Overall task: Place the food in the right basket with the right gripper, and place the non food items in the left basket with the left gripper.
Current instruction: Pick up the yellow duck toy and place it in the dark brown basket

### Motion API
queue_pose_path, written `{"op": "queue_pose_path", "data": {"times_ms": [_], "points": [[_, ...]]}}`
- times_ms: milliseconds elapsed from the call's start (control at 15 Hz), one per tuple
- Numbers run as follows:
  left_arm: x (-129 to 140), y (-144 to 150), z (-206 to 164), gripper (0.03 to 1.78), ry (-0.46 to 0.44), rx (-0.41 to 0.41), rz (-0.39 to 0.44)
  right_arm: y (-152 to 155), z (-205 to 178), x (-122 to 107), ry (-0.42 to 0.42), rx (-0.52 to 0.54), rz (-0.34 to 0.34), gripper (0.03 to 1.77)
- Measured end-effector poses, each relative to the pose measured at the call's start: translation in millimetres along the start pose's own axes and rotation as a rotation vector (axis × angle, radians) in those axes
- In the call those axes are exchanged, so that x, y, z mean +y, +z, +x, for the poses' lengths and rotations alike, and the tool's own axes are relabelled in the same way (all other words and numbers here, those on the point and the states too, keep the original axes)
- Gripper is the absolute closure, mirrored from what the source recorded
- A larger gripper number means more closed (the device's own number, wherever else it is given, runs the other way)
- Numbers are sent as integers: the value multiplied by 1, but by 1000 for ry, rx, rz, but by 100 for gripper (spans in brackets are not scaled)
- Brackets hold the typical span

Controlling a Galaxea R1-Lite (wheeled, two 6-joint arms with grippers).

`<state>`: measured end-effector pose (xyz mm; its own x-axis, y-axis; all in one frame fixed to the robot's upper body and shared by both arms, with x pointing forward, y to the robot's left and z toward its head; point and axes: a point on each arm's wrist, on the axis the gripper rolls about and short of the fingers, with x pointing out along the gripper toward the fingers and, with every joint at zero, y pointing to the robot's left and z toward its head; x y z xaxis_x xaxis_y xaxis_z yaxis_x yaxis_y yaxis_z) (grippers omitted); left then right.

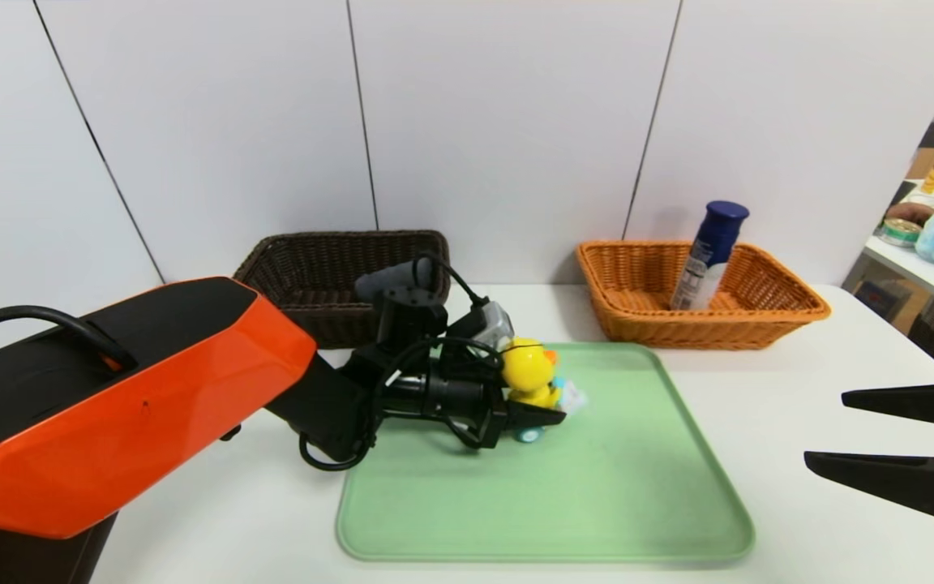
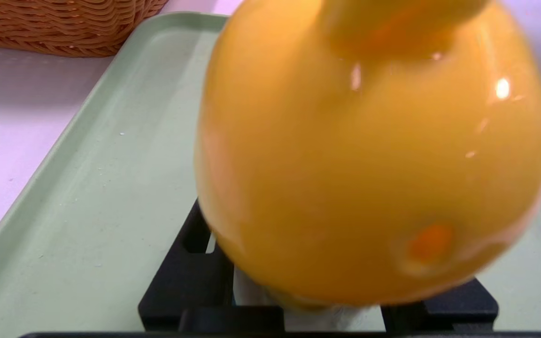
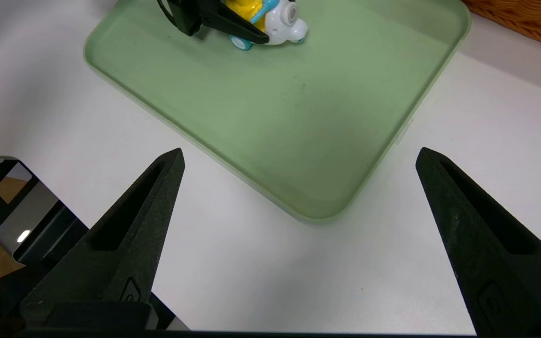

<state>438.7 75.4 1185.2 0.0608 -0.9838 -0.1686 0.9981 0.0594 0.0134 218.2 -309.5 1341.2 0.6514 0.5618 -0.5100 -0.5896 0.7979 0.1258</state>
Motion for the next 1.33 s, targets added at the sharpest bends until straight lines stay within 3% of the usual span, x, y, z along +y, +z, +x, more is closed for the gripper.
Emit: {"op": "queue_pose_path", "data": {"times_ms": [400, 867, 1133, 1333], "points": [[-5, 23, -8, 105, 12, -27, 14, 0, -1, 0, -4, -5, 3, 10], [-18, 71, -31, 105, 61, -76, 46, 3, -7, 3, -9, -31, -8, 10], [-21, 106, -70, 105, 137, -85, 54, 4, -8, 3, -10, -44, 3, 10], [-13, 130, -113, 105, 272, -109, 64, 4, -8, 3, -6, -48, 0, 10]]}}
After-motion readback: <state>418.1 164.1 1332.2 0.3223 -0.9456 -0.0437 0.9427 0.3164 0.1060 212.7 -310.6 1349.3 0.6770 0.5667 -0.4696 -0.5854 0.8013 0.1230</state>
